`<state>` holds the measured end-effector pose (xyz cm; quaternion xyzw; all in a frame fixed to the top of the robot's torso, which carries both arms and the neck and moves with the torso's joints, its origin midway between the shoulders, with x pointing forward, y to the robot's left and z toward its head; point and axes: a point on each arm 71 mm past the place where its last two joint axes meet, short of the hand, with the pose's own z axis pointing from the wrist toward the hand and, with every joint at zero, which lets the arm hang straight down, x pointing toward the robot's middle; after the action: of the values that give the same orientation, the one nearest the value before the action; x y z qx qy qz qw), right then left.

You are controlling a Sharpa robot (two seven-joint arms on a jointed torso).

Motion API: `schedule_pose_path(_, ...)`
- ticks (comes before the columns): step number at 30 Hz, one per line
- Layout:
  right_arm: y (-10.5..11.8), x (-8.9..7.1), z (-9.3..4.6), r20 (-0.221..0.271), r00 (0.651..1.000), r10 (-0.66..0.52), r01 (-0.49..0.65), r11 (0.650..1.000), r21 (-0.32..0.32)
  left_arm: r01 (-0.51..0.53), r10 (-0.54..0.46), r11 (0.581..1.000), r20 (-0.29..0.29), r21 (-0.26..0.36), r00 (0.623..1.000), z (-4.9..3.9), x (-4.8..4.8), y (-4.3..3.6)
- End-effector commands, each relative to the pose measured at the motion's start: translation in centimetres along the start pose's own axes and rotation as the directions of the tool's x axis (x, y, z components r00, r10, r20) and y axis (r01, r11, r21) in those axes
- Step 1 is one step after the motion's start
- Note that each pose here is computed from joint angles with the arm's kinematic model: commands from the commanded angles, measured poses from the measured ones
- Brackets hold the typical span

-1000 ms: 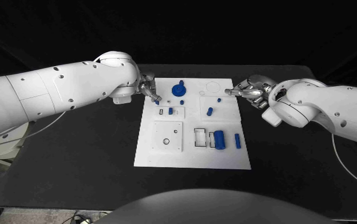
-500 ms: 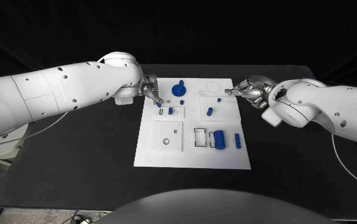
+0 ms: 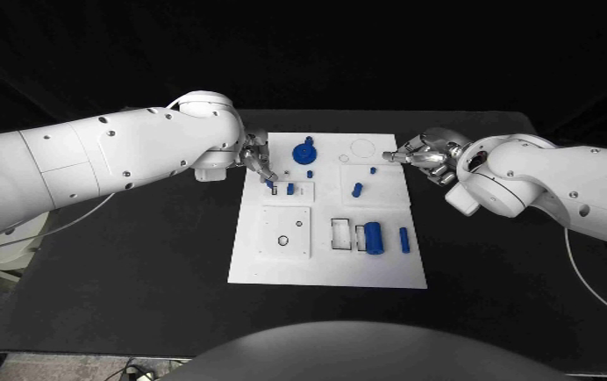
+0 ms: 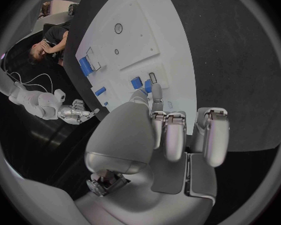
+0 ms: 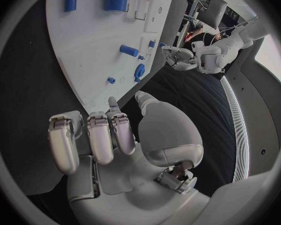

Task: Assemble the parts on the task board

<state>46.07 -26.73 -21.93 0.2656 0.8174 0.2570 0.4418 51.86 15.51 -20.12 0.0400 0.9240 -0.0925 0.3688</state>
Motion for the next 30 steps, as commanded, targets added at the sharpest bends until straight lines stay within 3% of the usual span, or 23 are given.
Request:
schedule_pose_path(1,0.04,0.12,0.01,-0.01,1.0,-0.009,0.009,1.0,-0.006,-0.011,0.011,1.0,-0.023,0.0,1.0,0.01,0.27,-0.15)
schedule_pose_path(20,0.05,0.16,0.01,-0.01,1.0,-0.008,0.008,1.0,-0.007,-0.014,0.015,1.0,-0.036,0.013,0.999,0.47,0.72,-0.57)
schedule_pose_path(30,0.05,0.17,0.0,-0.01,1.0,-0.008,0.008,1.0,-0.007,0.003,-0.003,1.0,-0.031,0.004,1.0,0.78,0.5,0.0)
